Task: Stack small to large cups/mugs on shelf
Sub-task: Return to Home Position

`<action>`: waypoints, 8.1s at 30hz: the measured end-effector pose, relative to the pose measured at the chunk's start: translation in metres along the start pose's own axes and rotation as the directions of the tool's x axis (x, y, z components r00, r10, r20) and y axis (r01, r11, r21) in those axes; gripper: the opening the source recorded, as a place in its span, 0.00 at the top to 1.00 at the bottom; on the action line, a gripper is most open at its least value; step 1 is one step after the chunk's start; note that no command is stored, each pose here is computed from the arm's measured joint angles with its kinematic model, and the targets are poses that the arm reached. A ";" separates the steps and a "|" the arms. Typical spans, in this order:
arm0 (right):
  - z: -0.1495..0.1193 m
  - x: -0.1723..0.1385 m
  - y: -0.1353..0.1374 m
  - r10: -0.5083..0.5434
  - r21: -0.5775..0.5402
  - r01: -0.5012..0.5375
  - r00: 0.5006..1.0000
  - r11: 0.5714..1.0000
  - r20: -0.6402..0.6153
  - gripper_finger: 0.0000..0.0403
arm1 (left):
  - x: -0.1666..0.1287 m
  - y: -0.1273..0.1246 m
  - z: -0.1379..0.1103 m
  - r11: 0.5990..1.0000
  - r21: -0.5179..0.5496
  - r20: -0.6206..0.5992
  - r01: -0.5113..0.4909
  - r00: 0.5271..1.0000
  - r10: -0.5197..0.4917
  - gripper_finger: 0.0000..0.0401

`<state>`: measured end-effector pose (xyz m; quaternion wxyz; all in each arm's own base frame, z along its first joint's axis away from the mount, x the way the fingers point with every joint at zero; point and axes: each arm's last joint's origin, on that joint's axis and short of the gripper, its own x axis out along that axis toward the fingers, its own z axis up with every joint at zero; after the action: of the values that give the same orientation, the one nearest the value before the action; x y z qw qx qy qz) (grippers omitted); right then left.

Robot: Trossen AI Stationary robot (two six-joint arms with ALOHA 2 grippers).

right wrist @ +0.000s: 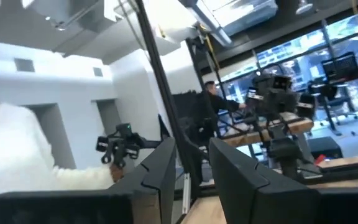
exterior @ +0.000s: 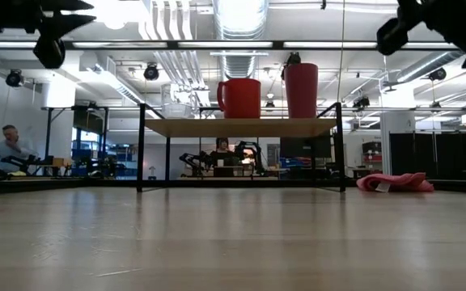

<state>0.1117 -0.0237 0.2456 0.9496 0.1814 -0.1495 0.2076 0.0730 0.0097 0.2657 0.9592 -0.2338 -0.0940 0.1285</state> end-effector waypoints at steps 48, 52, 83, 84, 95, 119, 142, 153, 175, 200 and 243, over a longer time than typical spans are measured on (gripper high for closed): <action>-0.032 -0.028 0.015 0.094 0.041 -0.093 0.996 0.995 -0.009 0.79 | 0.005 0.021 -0.043 0.994 -0.100 -0.011 -0.036 0.999 0.035 0.85; -0.036 -0.028 0.011 0.032 0.068 -0.030 0.999 0.997 -0.030 0.79 | 0.005 0.021 -0.043 0.994 -0.100 -0.013 -0.037 0.999 0.036 0.85; -0.056 -0.031 -0.006 -0.237 0.124 0.256 0.960 0.959 -0.152 0.81 | 0.012 0.039 -0.089 1.000 0.018 -0.081 0.006 0.997 -0.004 0.85; -0.057 -0.032 -0.006 -0.238 0.126 0.258 0.959 0.958 -0.155 0.81 | 0.012 0.039 -0.089 1.000 0.019 -0.083 0.006 0.997 -0.004 0.85; -0.061 -0.033 -0.008 -0.253 0.149 0.283 0.947 0.947 -0.196 0.79 | 0.012 0.039 -0.090 1.000 0.017 -0.102 0.022 0.995 -0.020 0.85; -0.073 -0.037 -0.012 -0.293 0.201 0.364 0.903 0.909 -0.314 0.81 | 0.018 0.043 -0.104 0.996 0.084 -0.243 -0.005 0.970 0.026 0.85; -0.073 -0.037 -0.012 -0.293 0.201 0.365 0.903 0.909 -0.314 0.82 | 0.020 0.046 -0.110 0.994 0.101 -0.299 -0.030 0.952 0.060 0.85; -0.073 -0.037 -0.012 -0.293 0.201 0.365 0.903 0.909 -0.314 0.80 | 0.020 0.046 -0.110 0.994 0.101 -0.298 -0.031 0.953 0.060 0.85; -0.073 -0.037 -0.012 -0.293 0.201 0.365 0.903 0.909 -0.314 0.81 | 0.020 0.046 -0.110 0.994 0.102 -0.300 -0.032 0.952 0.061 0.85; -0.073 -0.037 -0.012 -0.293 0.201 0.365 0.903 0.909 -0.314 0.83 | 0.020 0.046 -0.110 0.994 0.102 -0.300 -0.031 0.952 0.061 0.85; -0.073 -0.037 -0.012 -0.293 0.201 0.365 0.903 0.909 -0.314 0.83 | 0.020 0.046 -0.110 0.994 0.102 -0.299 -0.032 0.952 0.061 0.85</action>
<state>0.1003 -0.0169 0.1636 0.9510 0.2940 0.0458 0.0838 0.1096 0.0082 0.1503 0.9691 -0.2064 0.0655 0.1183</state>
